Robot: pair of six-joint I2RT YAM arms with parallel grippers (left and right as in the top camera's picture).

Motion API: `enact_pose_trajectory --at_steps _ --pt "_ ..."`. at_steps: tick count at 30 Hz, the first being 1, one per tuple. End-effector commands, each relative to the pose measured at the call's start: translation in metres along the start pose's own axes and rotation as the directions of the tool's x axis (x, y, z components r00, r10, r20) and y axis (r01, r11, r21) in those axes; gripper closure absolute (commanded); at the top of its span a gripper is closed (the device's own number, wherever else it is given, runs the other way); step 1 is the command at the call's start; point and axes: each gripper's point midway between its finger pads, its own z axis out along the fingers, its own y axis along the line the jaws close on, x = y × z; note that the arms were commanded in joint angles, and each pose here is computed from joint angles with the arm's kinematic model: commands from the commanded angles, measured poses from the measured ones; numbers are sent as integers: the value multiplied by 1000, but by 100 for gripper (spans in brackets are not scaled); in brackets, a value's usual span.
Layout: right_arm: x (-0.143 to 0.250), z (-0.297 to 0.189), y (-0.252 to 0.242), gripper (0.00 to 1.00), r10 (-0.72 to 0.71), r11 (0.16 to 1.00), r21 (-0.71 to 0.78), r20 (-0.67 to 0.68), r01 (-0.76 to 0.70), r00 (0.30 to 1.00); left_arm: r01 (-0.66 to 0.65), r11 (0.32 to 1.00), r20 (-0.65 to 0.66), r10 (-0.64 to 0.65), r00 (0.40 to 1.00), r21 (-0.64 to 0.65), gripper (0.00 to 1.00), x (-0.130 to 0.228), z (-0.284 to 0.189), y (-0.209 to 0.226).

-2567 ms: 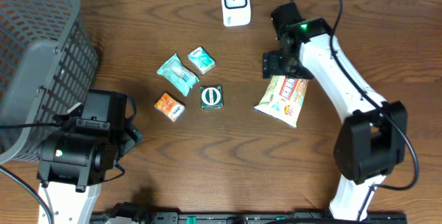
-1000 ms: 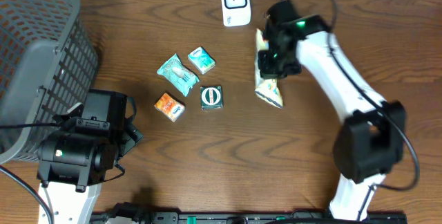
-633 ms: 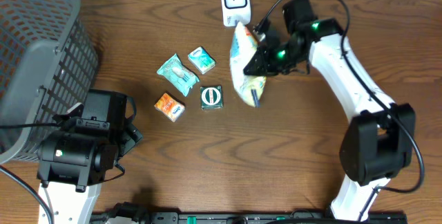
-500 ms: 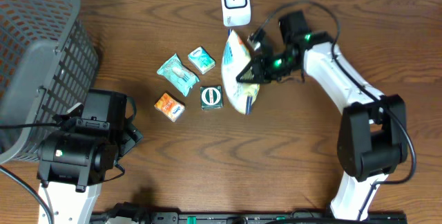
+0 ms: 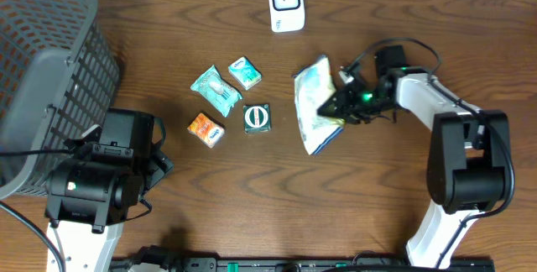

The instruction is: Scan the item barcode

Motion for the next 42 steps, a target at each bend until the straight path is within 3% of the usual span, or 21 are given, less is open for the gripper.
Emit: enact_pose_trajectory --at_steps 1,7,14,21,26,32,37,42 --pt "-9 -19 -29 67 45 988 143 43 -51 998 20 1000 25 -20 999 5 2 -6 -5 1" --pt "-13 -67 -40 50 108 953 282 38 -114 993 20 1000 25 -20 999 5 3 -6 -5 1" --pt "-8 -108 -12 48 81 901 429 -22 -63 997 20 1000 25 -20 999 4 2 -5 -5 1" --pt "-7 -83 26 48 -64 889 448 -91 98 994 19 1000 26 -20 999 4 2 -6 -5 1" --pt "-12 -61 36 45 -153 805 566 -92 178 984 20 1000 25 -20 999 4 2 -5 -5 1" --pt "-17 -56 32 57 -194 627 765 -30 147 981 20 1000 25 -20 999 4 2 -5 -5 1" --pt "-13 -38 42 73 -231 620 762 -48 185 972 20 1000 25 -20 999 5 2 -6 -5 1" --pt "-10 -23 46 78 -266 618 755 -60 218 962 20 1000 26 -20 999 4 3 -6 -5 1"
